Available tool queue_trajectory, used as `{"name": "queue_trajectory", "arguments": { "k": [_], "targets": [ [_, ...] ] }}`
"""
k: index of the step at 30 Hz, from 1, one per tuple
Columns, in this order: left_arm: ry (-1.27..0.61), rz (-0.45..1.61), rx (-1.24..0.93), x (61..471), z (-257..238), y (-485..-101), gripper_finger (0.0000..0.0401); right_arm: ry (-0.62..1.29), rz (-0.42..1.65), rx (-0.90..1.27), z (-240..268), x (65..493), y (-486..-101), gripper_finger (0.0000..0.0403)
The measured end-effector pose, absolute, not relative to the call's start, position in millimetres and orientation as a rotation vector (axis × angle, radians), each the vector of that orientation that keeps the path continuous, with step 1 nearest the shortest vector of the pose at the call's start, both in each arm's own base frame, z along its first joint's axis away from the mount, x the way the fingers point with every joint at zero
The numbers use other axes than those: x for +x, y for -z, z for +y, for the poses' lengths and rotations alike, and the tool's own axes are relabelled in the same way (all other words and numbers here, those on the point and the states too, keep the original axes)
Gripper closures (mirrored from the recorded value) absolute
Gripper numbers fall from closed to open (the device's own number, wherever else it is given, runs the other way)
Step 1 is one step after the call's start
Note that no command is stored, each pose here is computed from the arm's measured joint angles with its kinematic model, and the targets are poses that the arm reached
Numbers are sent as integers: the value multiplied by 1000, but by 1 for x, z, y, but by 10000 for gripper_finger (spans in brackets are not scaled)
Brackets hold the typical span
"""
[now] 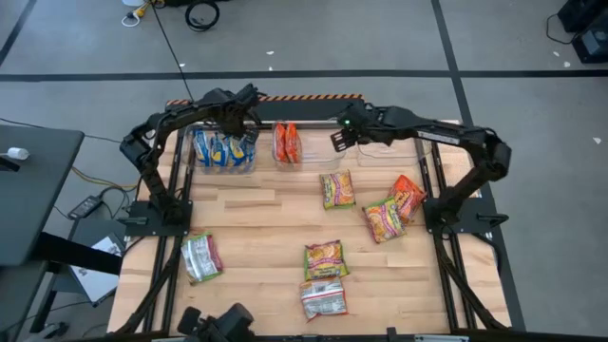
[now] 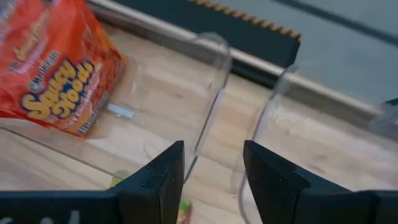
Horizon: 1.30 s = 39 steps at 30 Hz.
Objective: Sort Maruchan noodles
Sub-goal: Adjust the blue noodle packs into the left transparent bin
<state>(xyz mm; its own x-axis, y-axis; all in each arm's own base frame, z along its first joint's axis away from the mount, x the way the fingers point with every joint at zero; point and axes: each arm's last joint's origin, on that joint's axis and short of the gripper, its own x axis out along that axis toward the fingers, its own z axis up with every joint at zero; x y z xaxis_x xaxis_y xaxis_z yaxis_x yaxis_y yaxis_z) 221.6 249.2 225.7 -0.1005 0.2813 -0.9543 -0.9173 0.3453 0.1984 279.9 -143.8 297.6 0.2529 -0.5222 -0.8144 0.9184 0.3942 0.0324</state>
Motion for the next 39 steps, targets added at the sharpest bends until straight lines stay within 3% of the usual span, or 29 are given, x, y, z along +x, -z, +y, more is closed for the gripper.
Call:
{"name": "queue_trajectory", "arguments": {
  "k": [6, 13, 18, 24, 30, 39],
  "targets": [
    [-1254, 1193, -605, 221, 254, -207, 342, 1057, 754, 559, -136, 264, -320, 232],
    [-1002, 1155, -664, 239, 239, -198, 342, 1043, 743, 539, -133, 259, -327, 231],
    [-908, 1120, -611, 256, 233, -212, 342, 1040, 747, 529, -133, 259, -327, 231],
    [-960, 1075, -588, 249, 234, -246, 342, 1025, 760, 508, -133, 259, -327, 231],
    [-1087, 1236, -675, 222, 228, -246, 342, 997, 781, 482, -126, 262, -324, 231],
    [-1015, 1445, -713, 215, 200, -208, 342, 974, 832, 470, -116, 264, -310, 231]
  ]
}}
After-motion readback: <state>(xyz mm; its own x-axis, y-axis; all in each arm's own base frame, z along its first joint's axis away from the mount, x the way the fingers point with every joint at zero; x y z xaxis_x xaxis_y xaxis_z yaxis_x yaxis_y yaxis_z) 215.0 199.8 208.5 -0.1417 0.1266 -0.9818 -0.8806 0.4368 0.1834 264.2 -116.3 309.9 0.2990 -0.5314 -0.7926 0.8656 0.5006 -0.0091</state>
